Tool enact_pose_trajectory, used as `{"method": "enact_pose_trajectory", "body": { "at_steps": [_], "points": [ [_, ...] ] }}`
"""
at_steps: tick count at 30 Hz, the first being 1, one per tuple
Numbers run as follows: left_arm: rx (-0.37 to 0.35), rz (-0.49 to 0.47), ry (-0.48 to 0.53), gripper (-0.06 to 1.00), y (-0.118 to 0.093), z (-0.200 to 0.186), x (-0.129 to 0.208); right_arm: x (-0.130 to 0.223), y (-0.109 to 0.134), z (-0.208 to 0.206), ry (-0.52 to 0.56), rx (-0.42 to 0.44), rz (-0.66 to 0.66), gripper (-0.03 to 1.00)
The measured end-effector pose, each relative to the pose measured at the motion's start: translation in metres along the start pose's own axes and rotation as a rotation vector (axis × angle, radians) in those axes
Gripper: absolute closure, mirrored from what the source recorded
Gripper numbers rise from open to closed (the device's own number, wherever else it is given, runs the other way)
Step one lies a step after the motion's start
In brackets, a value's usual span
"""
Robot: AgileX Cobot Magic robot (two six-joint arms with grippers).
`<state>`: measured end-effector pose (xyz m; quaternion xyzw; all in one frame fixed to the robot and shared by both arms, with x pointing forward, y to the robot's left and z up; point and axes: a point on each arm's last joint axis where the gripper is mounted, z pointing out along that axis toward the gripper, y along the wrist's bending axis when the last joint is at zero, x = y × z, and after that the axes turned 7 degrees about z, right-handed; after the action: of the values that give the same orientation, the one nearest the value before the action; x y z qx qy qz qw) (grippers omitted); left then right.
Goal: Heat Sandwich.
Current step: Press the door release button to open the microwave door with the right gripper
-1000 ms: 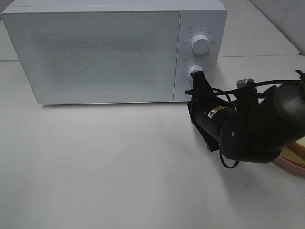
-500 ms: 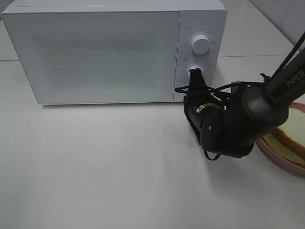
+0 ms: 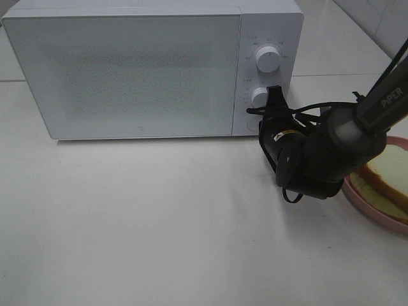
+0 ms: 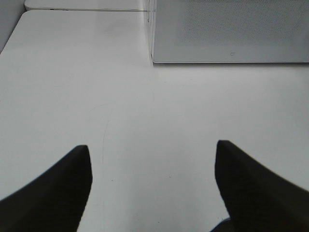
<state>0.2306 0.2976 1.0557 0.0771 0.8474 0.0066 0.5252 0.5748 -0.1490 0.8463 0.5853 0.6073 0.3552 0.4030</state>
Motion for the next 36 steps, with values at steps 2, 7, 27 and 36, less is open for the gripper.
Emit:
{"method": "enact_pose_trajectory", "body": {
  "at_steps": [2, 7, 27, 36],
  "points": [
    [0.000, 0.000, 0.000, 0.27, 0.000, 0.000, 0.000, -0.001, 0.000, 0.001, 0.013, 0.003, -0.015, 0.95],
    [0.000, 0.000, 0.000, 0.27, 0.000, 0.000, 0.000, -0.001, -0.001, 0.001, 0.026, 0.009, -0.021, 0.95],
    [0.000, 0.000, 0.000, 0.27, 0.000, 0.000, 0.000, 0.013, 0.004, 0.014, 0.044, 0.000, 0.033, 0.95],
    [0.000, 0.000, 0.000, 0.27, 0.000, 0.000, 0.000, 0.015, 0.000, 0.016, 0.021, -0.067, 0.066, 0.95]
  ]
}}
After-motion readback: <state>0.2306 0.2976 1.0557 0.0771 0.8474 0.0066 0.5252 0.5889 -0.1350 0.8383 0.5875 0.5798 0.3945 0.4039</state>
